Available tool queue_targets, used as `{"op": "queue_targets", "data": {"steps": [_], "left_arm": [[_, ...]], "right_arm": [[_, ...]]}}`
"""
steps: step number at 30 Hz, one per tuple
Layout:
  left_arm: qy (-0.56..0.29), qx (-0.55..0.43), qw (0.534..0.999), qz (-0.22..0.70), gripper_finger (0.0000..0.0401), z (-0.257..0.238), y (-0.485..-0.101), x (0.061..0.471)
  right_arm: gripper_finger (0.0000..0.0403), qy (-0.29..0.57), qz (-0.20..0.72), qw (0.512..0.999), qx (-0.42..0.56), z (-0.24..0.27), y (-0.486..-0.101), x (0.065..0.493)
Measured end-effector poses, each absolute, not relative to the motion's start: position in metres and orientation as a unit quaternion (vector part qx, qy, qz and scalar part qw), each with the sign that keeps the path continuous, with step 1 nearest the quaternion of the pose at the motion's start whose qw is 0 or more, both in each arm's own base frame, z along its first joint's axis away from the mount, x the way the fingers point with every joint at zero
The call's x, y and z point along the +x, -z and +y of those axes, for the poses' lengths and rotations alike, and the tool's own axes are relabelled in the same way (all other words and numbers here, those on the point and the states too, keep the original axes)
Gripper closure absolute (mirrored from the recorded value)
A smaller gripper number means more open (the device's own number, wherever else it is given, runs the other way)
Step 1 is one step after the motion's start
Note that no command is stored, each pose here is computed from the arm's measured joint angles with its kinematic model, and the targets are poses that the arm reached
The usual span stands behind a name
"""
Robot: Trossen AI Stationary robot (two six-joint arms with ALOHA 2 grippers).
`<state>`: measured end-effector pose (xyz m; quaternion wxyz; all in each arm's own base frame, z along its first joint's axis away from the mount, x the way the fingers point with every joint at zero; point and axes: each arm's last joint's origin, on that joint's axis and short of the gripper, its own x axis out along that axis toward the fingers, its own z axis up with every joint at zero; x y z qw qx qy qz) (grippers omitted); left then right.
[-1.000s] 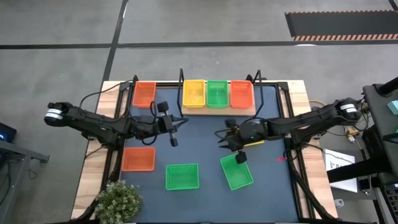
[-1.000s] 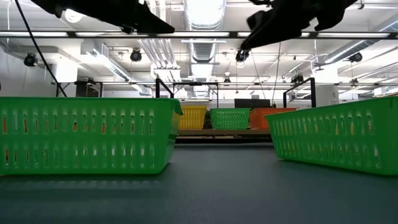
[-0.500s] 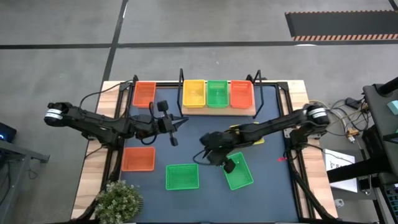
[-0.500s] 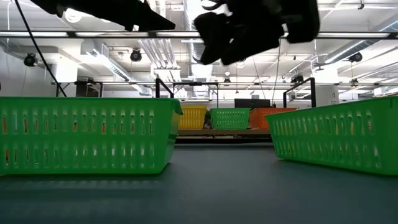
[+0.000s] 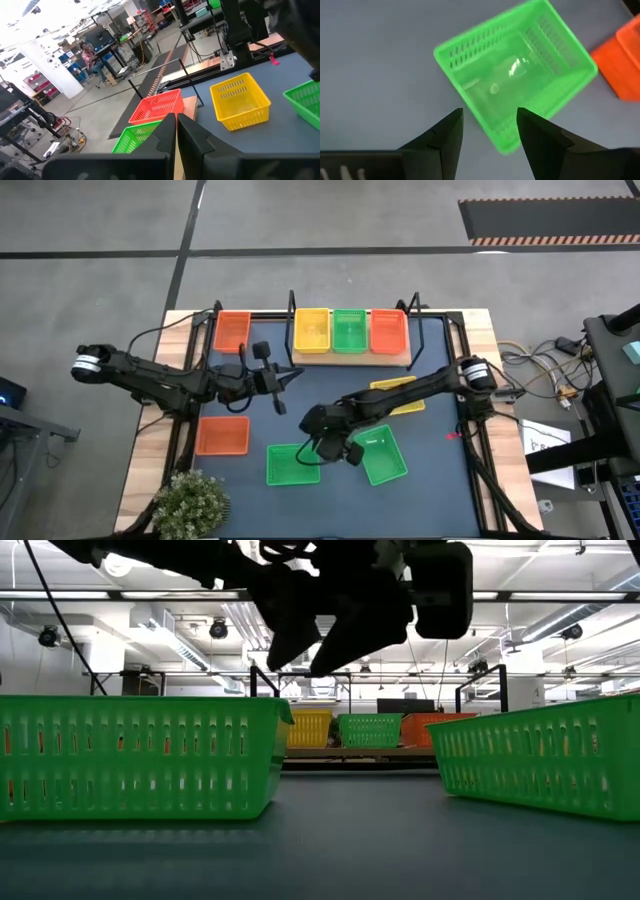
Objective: Stack baskets on shelf by color
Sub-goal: Stack the left green bin on top of the green bin on the shelf
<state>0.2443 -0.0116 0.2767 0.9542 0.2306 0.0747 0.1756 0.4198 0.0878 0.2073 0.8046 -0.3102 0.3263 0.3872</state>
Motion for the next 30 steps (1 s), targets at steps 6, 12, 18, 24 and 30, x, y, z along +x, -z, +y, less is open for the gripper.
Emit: {"op": "queue_targets", "data": {"steps": [6, 12, 18, 24, 30], "left_arm": [[-0.177, 0.243, 0.951, 0.068, 0.0401, -0.012, -0.279, 0.245], [-0.179, 0.242, 0.952, 0.061, 0.0401, -0.011, -0.281, 0.245], [-0.179, 0.242, 0.952, 0.062, 0.0401, -0.011, -0.280, 0.245], [-0.179, 0.250, 0.950, 0.064, 0.0401, -0.011, -0.280, 0.245], [-0.178, 0.250, 0.949, 0.064, 0.0401, -0.011, -0.280, 0.245]], "right_arm": [[0.0225, -0.415, 0.309, 0.799, -0.306, 0.092, -0.195, 0.427], [0.0225, -0.445, 0.299, 0.796, -0.280, 0.091, -0.176, 0.434], [0.0229, -0.471, 0.289, 0.795, -0.250, 0.088, -0.162, 0.439], [0.0256, -0.479, 0.288, 0.791, -0.249, 0.087, -0.153, 0.441], [0.0314, -0.488, 0.285, 0.790, -0.237, 0.085, -0.147, 0.442]]}}
